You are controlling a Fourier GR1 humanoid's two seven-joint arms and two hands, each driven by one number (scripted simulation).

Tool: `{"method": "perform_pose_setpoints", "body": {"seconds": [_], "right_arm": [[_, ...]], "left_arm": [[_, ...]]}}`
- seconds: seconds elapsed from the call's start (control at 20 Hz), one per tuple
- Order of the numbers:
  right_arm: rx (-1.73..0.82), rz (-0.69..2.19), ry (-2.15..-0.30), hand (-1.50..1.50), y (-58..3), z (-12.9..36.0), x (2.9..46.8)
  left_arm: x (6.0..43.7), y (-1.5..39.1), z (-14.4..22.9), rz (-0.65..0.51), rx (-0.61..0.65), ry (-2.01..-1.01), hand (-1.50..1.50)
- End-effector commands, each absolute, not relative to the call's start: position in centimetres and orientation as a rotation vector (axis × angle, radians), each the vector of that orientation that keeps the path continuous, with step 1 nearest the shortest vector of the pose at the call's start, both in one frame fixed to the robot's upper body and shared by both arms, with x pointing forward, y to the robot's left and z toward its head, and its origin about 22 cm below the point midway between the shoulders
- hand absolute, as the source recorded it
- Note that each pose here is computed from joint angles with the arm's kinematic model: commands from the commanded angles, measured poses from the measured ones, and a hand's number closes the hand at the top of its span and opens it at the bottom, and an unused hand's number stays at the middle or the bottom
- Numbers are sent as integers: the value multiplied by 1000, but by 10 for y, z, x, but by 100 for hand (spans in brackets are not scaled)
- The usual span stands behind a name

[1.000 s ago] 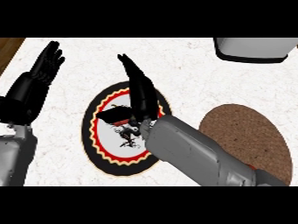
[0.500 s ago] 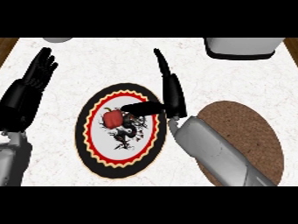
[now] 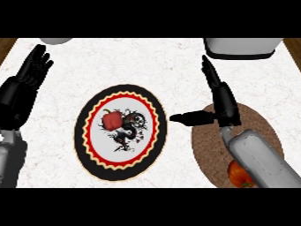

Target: Pick the bell pepper from the placemat and place it in the plate

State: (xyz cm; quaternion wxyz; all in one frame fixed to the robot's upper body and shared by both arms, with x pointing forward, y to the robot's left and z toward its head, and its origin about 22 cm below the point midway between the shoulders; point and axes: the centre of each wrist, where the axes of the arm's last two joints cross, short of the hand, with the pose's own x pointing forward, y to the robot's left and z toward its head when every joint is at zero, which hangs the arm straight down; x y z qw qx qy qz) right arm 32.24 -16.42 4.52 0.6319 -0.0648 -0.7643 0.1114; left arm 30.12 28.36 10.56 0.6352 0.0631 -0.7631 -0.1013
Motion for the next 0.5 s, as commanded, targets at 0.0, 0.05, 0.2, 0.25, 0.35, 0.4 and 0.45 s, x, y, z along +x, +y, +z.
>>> {"method": "perform_pose_setpoints", "body": {"seconds": [0.0,0.05,0.2,0.25,0.35,0.4,0.45], "right_arm": [[-151,270,-1749,-150,-218,27,310],[-188,286,-1746,-150,-212,48,319],[-150,295,-1767,-150,-237,49,311],[-150,282,-1768,-150,-254,16,301],[-193,303,-1792,-150,-265,37,322],[-224,305,-1788,-150,-266,35,319],[-246,299,-1788,-150,-256,48,325]], "left_arm": [[289,273,102,-238,141,-1745,0],[288,297,116,-228,156,-1745,0],[304,288,112,-239,152,-1741,0],[286,284,93,-220,131,-1734,0],[299,275,103,-222,140,-1746,0],[305,303,114,-229,150,-1750,0],[302,288,114,-224,139,-1739,0]]}}
